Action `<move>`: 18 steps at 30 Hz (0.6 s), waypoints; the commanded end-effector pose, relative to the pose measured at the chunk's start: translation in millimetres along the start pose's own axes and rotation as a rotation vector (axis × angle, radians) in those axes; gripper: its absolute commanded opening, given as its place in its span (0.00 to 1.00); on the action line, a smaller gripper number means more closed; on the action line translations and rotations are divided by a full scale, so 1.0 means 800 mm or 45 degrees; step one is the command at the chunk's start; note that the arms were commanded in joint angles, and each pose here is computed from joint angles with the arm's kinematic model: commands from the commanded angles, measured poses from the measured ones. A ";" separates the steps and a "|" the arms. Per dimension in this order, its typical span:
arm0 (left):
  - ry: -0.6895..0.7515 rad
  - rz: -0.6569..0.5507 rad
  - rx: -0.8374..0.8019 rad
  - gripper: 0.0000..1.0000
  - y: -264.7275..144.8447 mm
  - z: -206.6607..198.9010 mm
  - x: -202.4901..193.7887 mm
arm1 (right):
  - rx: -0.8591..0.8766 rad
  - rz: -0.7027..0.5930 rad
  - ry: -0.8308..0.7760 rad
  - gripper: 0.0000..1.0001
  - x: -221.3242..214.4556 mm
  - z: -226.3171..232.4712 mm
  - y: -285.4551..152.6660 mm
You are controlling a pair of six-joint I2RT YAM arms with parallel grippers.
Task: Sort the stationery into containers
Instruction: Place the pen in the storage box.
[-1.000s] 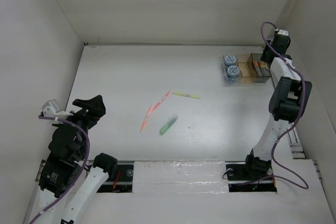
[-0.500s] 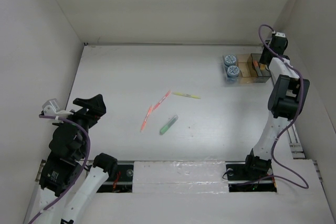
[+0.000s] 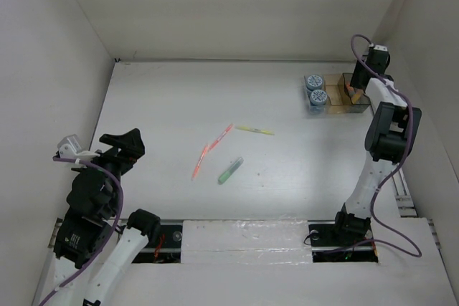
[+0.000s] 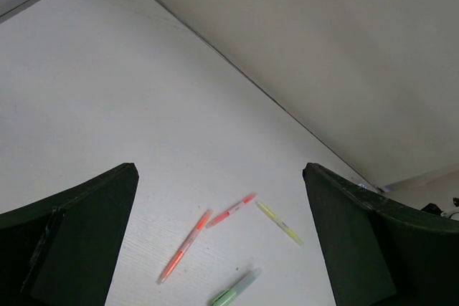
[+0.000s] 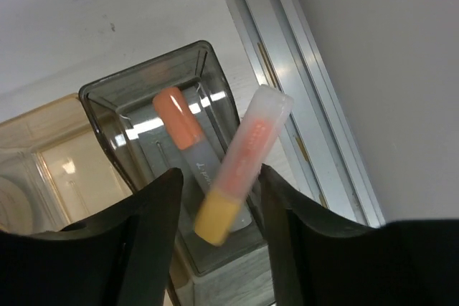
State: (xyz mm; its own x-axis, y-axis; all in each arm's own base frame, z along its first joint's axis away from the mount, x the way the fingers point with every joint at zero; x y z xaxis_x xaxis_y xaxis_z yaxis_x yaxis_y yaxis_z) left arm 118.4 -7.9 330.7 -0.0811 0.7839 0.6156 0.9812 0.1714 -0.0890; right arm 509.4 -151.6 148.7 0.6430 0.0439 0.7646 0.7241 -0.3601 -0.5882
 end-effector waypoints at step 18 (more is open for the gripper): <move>-0.014 -0.039 -0.031 1.00 0.000 -0.004 0.006 | 0.129 -0.331 -0.019 0.79 0.122 0.078 -0.109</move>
State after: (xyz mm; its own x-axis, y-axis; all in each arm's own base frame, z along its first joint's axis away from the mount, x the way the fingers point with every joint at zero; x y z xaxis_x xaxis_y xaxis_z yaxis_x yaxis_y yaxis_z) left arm 116.3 -6.9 331.5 -0.0889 0.7868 0.6108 0.9821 0.1714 -0.0778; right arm 521.1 -72.9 182.6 0.5983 0.1429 0.7884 0.7893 -0.2746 -0.5492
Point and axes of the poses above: each gripper's point midway between its finger pads, its own y axis out along the fingers, its own z axis along the line the jaws close on, x = y × z, the point moved 6 cm from there along -y, back along the fingers, and after that the axes turned 13 degrees about -y, right-handed, at the moved point
